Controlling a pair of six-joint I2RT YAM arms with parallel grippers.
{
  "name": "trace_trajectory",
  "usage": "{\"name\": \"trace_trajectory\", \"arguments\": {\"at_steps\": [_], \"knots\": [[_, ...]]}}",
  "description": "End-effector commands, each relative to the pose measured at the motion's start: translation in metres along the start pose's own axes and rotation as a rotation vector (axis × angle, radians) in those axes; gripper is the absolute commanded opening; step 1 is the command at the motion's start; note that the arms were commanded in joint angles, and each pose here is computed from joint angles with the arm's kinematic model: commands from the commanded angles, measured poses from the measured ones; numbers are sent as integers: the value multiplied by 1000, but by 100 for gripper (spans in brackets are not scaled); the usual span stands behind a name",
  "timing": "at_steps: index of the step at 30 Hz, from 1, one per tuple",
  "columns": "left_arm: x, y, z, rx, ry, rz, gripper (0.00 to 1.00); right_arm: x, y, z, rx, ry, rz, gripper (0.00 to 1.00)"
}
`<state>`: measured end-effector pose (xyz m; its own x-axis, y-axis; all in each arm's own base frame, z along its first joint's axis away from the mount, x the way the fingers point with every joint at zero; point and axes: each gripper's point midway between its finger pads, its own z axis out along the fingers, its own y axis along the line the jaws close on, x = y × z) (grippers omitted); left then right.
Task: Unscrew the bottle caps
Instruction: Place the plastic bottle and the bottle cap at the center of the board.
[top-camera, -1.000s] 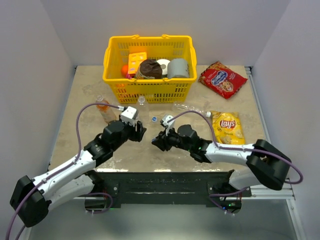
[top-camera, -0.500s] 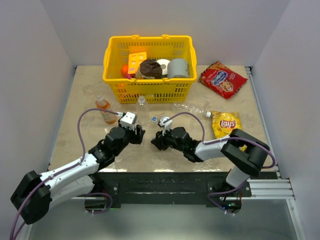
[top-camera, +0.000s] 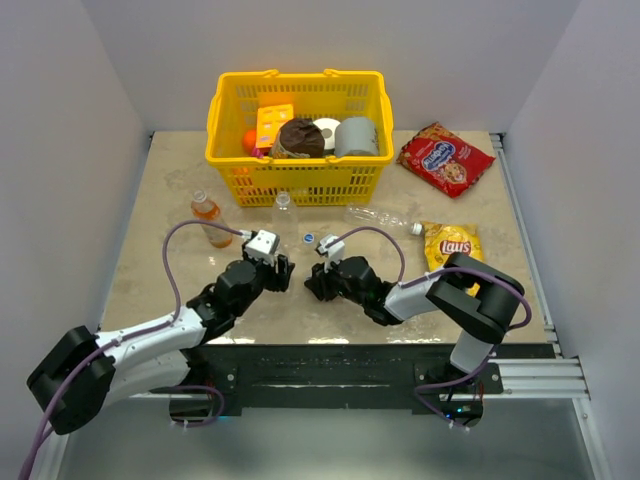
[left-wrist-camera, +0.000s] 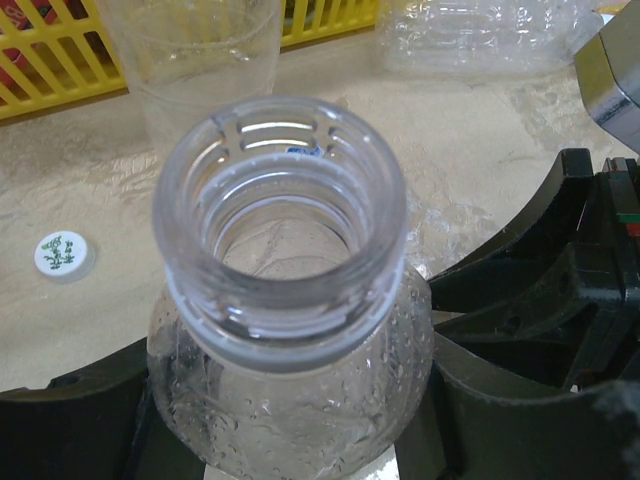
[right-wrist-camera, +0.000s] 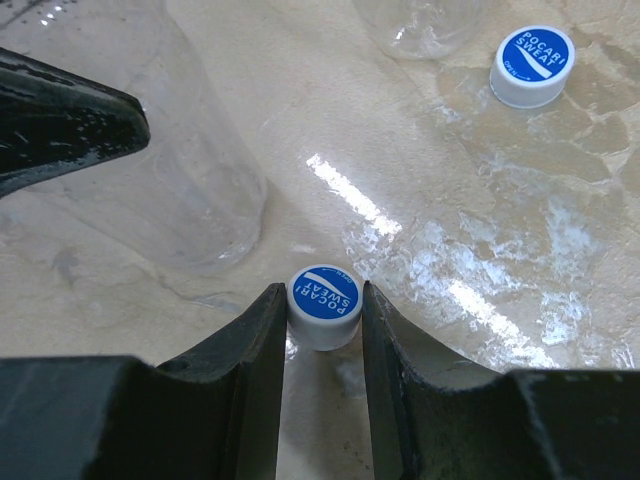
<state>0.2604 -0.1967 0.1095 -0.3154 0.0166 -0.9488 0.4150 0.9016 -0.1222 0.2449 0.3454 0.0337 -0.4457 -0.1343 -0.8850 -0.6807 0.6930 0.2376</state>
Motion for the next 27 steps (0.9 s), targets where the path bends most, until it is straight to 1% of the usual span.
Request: {"name": "trace_trajectory", "arguments": {"at_steps": [1,11,15,18,19,21,23,24,26,27], "knots": [[-7,2,3,-27,-63,29,35,-20,1,3,13,-84,6,24],[-5,9,6,-71,-105,63,38,-13,-3,6,30,-70,11,34],[-3,7,12,-72,-92,82,41,-10,-5,8,40,-64,20,37],[-1,6,12,-75,-86,86,52,-9,-5,8,42,-58,19,41],[-2,6,11,-75,-87,85,53,-10,-5,8,43,-60,19,44],[-3,7,11,-79,-89,83,60,-10,-5,7,44,-60,18,46],[-5,6,10,-77,-95,81,64,-11,-5,7,44,-61,18,47],[-5,7,9,-80,-95,81,70,-10,-6,7,45,-60,20,48],[-5,7,9,-80,-93,80,77,-10,-5,7,44,-60,18,49],[-6,6,10,-75,-95,79,83,-11,-5,7,44,-62,18,49]]}}
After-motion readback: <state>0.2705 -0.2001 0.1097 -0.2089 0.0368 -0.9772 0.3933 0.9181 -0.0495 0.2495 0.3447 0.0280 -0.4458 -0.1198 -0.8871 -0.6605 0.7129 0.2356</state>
